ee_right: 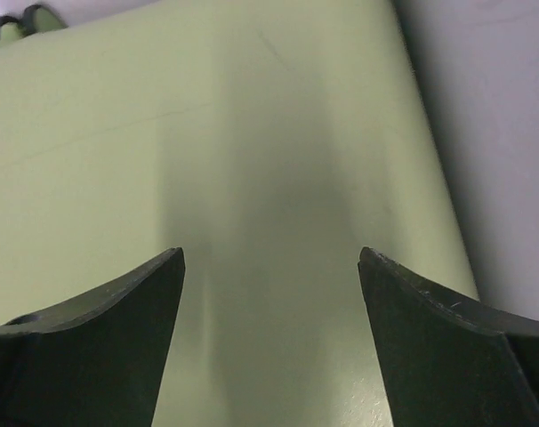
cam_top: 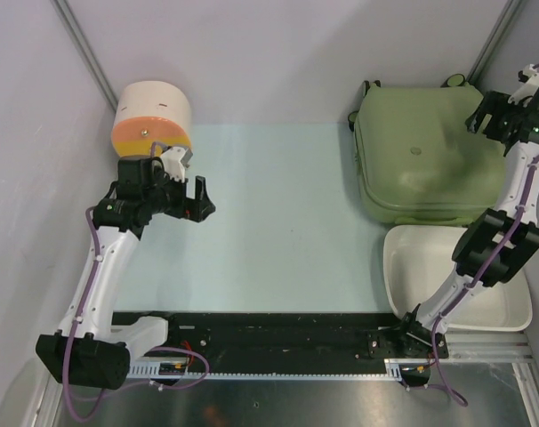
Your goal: Open, take out, and arrange the luggage
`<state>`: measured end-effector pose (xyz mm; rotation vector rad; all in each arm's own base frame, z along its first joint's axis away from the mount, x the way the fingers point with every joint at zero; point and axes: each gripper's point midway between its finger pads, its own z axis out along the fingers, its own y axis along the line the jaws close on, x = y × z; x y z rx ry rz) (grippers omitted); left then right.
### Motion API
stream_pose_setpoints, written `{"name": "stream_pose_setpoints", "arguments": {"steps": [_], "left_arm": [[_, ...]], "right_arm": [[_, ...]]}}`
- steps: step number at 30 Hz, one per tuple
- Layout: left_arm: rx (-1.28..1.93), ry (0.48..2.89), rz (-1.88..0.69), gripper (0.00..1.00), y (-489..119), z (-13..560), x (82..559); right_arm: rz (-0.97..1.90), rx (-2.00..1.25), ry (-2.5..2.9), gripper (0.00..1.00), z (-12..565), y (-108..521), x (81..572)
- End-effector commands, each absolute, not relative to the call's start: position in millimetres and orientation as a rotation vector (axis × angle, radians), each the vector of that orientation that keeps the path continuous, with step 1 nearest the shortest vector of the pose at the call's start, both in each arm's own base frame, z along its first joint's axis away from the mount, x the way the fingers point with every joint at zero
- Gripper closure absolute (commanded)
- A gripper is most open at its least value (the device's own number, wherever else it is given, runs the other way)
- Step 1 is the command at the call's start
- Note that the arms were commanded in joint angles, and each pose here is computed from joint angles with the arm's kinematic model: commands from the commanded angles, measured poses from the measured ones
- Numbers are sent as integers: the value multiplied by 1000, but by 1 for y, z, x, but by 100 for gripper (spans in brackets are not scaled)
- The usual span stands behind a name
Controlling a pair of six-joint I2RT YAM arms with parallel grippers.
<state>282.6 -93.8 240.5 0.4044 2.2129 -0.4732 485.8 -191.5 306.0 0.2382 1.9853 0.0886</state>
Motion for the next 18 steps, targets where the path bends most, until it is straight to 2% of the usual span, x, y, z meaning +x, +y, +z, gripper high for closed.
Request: {"name": "stream_pose_setpoints", "arguments": {"steps": [1,4,6,8,11,12,13,18], "left_arm": [[453,2143,-504,0,-103,258,288],[460,2140,-507,0,-103,258,289],[460,2137,-506,0,-103,260,290],[465,2135,-507,0,-104,260,290],[462,2134,-504,0,-103,262,292],[461,2133,-505,0,-104,263,292],[461,2132,-502,0,-103,263,293],[467,2124,-515,0,-105,265,292]], "right_arm": [[-170,228,1859,22,341,-233,503],[-339,179,1879,40,333,-250,510],[-425,140,1881,58,333,-257,513],[-454,116,1897,64,325,-261,520],[-497,64,1916,82,315,-268,529],[-516,50,1917,97,315,-271,531],[-524,40,1923,100,312,-272,533],[-554,-33,1958,100,293,-277,544]]}}
